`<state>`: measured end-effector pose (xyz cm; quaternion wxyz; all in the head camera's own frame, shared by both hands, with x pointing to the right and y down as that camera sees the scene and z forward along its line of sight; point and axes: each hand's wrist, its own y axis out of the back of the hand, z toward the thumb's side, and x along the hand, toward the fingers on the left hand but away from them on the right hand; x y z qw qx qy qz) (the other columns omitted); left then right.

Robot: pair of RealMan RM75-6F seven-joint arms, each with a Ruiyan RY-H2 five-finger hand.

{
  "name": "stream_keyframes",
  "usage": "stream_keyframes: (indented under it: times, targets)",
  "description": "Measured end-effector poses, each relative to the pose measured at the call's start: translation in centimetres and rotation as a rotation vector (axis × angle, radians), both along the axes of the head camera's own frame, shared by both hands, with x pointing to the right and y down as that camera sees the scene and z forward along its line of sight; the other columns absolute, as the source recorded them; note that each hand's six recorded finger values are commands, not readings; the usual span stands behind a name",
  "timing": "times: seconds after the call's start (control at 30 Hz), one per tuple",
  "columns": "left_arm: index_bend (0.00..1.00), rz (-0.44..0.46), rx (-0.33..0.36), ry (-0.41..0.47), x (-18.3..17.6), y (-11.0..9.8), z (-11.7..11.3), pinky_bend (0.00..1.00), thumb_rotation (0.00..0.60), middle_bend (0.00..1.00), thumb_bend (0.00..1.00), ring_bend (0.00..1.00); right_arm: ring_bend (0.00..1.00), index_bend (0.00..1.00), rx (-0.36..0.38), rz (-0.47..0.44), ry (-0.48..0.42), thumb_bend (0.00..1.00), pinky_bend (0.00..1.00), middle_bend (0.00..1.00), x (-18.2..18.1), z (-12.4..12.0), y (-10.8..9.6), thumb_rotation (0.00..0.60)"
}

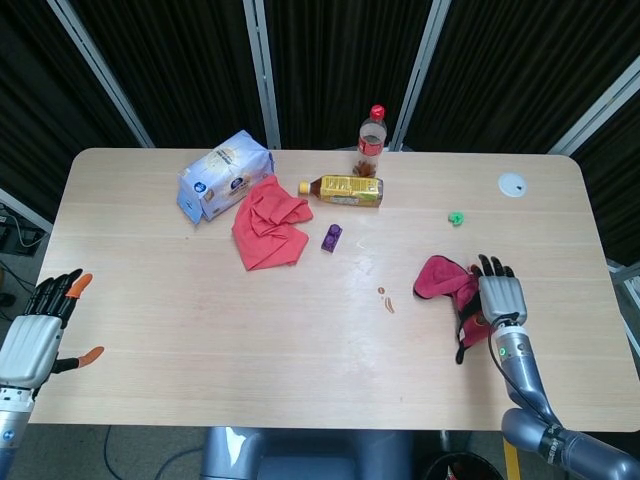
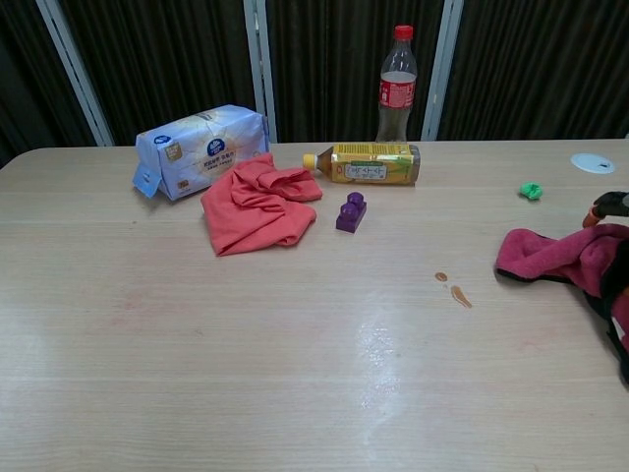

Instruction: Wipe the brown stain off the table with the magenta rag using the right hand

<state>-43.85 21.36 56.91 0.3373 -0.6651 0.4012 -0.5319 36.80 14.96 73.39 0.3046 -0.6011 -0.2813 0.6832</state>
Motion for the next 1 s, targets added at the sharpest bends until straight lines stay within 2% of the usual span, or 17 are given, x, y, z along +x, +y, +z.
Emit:
stream_keyframes:
  times: [0.1, 0.17, 0.27, 0.3, 0.4, 0.6, 0.73, 1.0]
  targets:
    - [0.01, -0.002, -0.003, 0.003, 0.0, 0.0, 0.0, 0.00, 0.600, 0.00, 0.00, 0.00, 0.01, 0.32, -0.005, 0.000, 0.007, 0.19, 0.22, 0.13, -0.1, 0.6, 0.1, 0.600]
    - [0.01, -0.005, -0.005, 0.005, -0.1, 0.0, 0.0, 0.00, 0.600, 0.00, 0.00, 0.00, 0.06, 0.37, -0.005, 0.001, 0.012, 0.23, 0.28, 0.19, -0.1, 0.9, 0.1, 0.600]
    - [0.01, -0.008, -0.007, 0.008, -0.1, -0.1, 0.1, 0.00, 0.600, 0.00, 0.00, 0.00, 0.27, 0.52, 0.006, 0.007, 0.016, 0.31, 0.46, 0.38, 0.0, 1.3, 0.1, 0.600]
    - [0.01, -0.008, -0.007, 0.009, -0.1, -0.1, 0.0, 0.00, 0.600, 0.00, 0.00, 0.00, 0.38, 0.60, 0.015, 0.009, 0.014, 0.34, 0.55, 0.49, 0.0, 1.3, 0.0, 0.600]
    - [0.01, -0.008, -0.007, 0.011, -0.1, -0.1, 0.0, 0.00, 0.600, 0.00, 0.00, 0.00, 0.55, 0.72, 0.054, 0.017, -0.017, 0.40, 0.66, 0.62, -0.5, 1.1, -0.3, 0.600]
    - [0.02, -0.010, -0.009, 0.014, -0.1, -0.1, 0.1, 0.00, 0.600, 0.00, 0.00, 0.00, 0.59, 0.76, 0.131, 0.026, -0.153, 0.43, 0.70, 0.66, -3.3, 0.4, -1.1, 0.600]
    - [0.02, -0.010, -0.011, 0.014, -0.1, -0.1, 0.1, 0.00, 0.600, 0.00, 0.00, 0.00, 0.59, 0.76, 0.145, 0.005, -0.222, 0.43, 0.70, 0.66, -6.0, 0.0, -1.2, 0.600]
    - [0.02, -0.014, -0.014, 0.017, -0.1, -0.1, 0.1, 0.00, 0.600, 0.00, 0.00, 0.00, 0.59, 0.76, 0.154, -0.063, -0.398, 0.43, 0.70, 0.66, -14.3, -1.6, -0.4, 0.600]
